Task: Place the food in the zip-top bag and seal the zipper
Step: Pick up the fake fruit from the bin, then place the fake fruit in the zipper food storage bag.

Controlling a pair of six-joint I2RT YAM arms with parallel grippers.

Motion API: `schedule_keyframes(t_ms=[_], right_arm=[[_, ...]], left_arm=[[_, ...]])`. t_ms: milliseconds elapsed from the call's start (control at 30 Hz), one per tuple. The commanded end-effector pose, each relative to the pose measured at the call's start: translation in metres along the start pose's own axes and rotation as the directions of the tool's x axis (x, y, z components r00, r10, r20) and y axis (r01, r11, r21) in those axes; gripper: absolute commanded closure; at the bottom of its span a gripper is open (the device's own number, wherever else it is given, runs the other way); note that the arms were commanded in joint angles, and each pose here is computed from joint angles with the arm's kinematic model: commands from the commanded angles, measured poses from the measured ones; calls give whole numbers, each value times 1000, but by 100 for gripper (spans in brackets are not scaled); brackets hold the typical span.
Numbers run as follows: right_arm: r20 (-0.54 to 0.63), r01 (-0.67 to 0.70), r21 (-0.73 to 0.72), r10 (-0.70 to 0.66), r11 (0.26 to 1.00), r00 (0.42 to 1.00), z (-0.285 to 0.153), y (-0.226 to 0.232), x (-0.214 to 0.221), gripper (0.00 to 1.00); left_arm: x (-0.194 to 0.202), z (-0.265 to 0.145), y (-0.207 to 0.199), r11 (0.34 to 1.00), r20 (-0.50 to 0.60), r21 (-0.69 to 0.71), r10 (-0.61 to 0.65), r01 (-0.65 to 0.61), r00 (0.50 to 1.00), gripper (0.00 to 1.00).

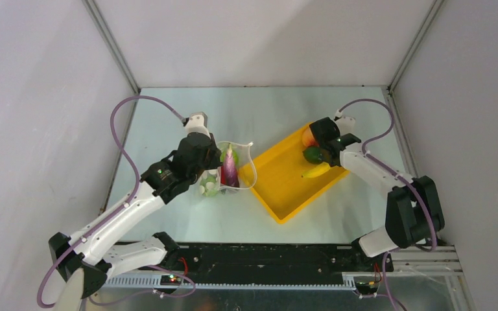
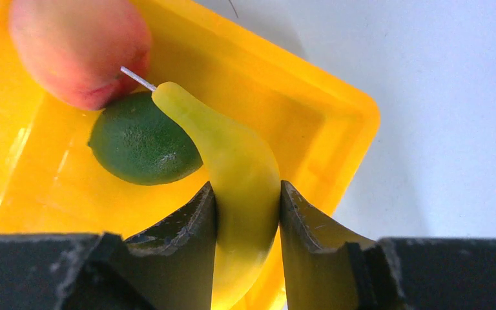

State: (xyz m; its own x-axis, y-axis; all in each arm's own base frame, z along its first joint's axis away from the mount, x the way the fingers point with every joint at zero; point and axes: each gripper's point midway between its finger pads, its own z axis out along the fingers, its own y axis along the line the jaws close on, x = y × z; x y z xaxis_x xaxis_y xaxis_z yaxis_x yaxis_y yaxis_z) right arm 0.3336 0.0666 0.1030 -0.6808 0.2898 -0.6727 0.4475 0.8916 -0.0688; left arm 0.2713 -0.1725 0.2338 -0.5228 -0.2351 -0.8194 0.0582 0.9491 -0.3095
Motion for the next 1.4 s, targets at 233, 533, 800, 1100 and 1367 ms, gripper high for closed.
schedule_keyframes(t_ms=[233, 533, 800, 1100, 1367], right_arm=[[338, -9, -144, 57, 990, 939, -83, 21, -71, 91], [567, 179, -528, 188, 830, 802, -210, 89, -99, 93], [632, 317, -695, 337, 645, 698, -289, 159, -92, 92], [627, 411, -745, 341, 526, 700, -307, 223, -42, 91], [596, 434, -779, 319, 453, 736, -322, 244, 0, 91]], left_arm=[[-26, -14, -18, 996, 38, 67, -63, 60, 997, 100], [-23, -14, -20, 995, 19, 75, -65, 63, 998, 100], [-18, -12, -25, 993, -8, 95, -68, 69, 998, 100], [-13, -17, -28, 989, -34, 120, -88, 92, 996, 100], [-12, -18, -29, 985, -37, 124, -114, 118, 993, 100]])
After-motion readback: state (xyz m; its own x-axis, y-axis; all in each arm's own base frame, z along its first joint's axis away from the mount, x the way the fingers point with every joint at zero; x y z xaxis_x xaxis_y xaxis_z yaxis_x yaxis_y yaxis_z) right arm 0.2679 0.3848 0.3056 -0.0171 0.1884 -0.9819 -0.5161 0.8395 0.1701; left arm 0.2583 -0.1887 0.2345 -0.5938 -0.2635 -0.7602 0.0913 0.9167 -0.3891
